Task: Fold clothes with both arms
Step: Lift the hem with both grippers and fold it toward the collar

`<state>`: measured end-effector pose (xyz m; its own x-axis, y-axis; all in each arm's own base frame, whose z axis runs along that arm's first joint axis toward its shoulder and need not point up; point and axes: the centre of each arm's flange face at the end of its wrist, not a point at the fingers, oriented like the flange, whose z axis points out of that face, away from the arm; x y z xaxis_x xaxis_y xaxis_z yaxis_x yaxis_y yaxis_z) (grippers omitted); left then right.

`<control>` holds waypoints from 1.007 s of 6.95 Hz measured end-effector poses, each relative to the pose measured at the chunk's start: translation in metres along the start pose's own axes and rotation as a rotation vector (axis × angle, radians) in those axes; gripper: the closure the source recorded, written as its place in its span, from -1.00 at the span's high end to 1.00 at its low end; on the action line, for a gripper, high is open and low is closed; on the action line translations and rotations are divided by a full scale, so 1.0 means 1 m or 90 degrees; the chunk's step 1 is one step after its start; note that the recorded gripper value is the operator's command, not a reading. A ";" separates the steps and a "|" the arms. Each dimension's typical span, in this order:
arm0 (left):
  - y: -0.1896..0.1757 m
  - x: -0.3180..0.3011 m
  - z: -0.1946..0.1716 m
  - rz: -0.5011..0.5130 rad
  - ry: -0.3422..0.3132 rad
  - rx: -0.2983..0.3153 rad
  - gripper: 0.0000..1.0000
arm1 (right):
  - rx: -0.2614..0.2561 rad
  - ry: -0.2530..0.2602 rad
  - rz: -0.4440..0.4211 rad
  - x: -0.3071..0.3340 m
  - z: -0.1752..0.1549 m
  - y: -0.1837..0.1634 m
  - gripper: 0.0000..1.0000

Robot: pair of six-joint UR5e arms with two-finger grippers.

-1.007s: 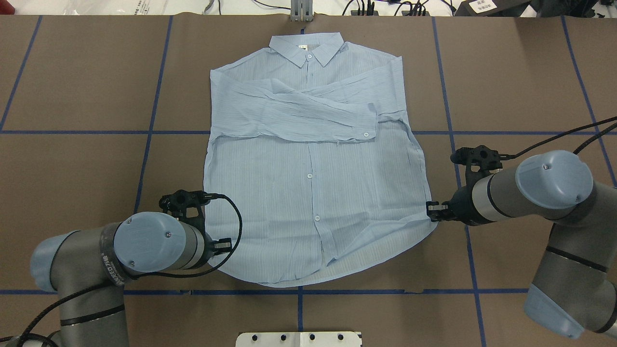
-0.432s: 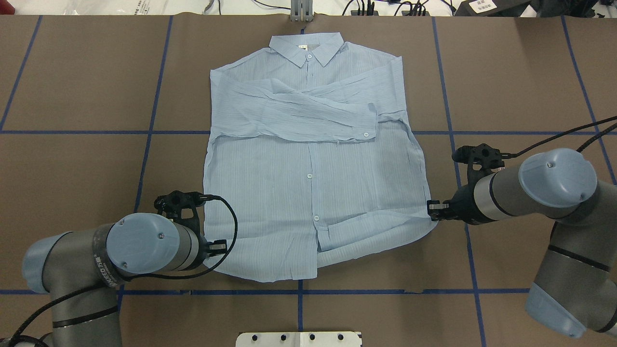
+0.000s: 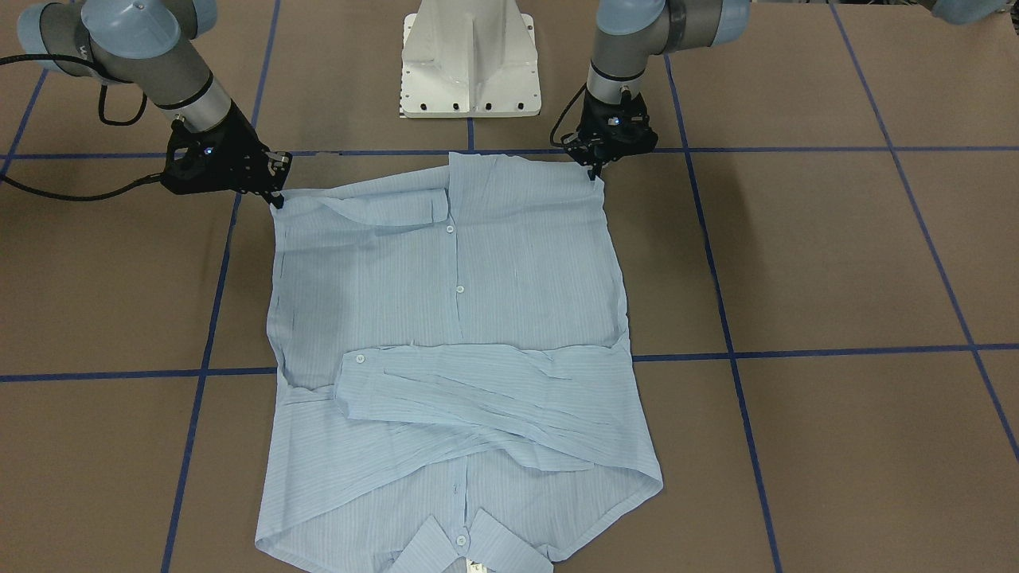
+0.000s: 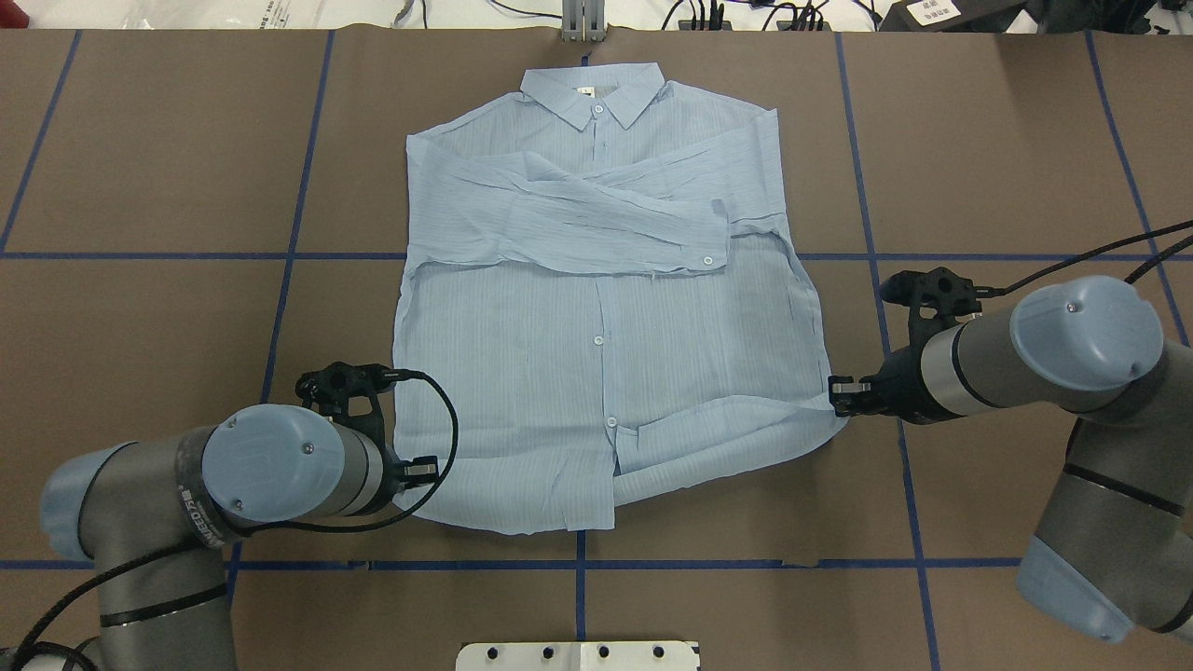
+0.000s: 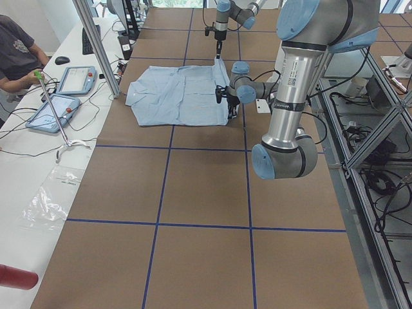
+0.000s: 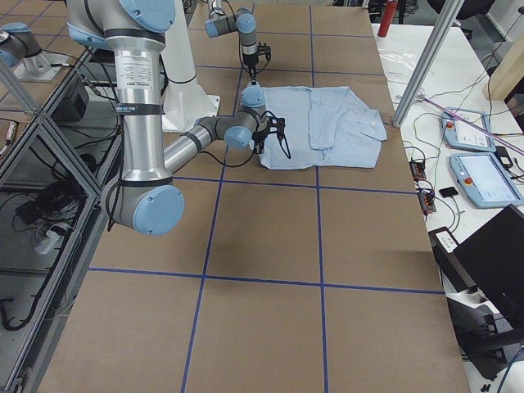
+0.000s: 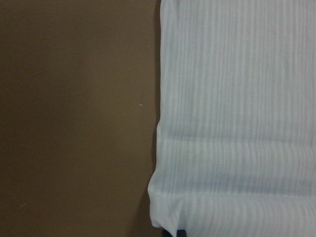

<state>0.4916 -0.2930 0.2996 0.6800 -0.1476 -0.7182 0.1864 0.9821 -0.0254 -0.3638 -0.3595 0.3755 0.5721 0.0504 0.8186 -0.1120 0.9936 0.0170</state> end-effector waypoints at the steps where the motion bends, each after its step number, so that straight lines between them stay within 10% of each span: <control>1: -0.020 0.000 -0.011 -0.013 0.011 0.016 -1.00 | 0.010 -0.012 0.008 -0.003 -0.010 -0.014 -1.00; 7: -0.208 -0.003 -0.082 -0.008 0.071 0.130 -1.00 | 0.079 -0.049 0.075 -0.043 -0.036 -0.168 -1.00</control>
<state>0.3922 -0.4869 0.2498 0.5966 -0.1354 -0.7910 0.3424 0.9344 0.0983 -0.3400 -0.5252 0.3171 0.4857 0.1525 0.8607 -0.2766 0.9609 -0.0142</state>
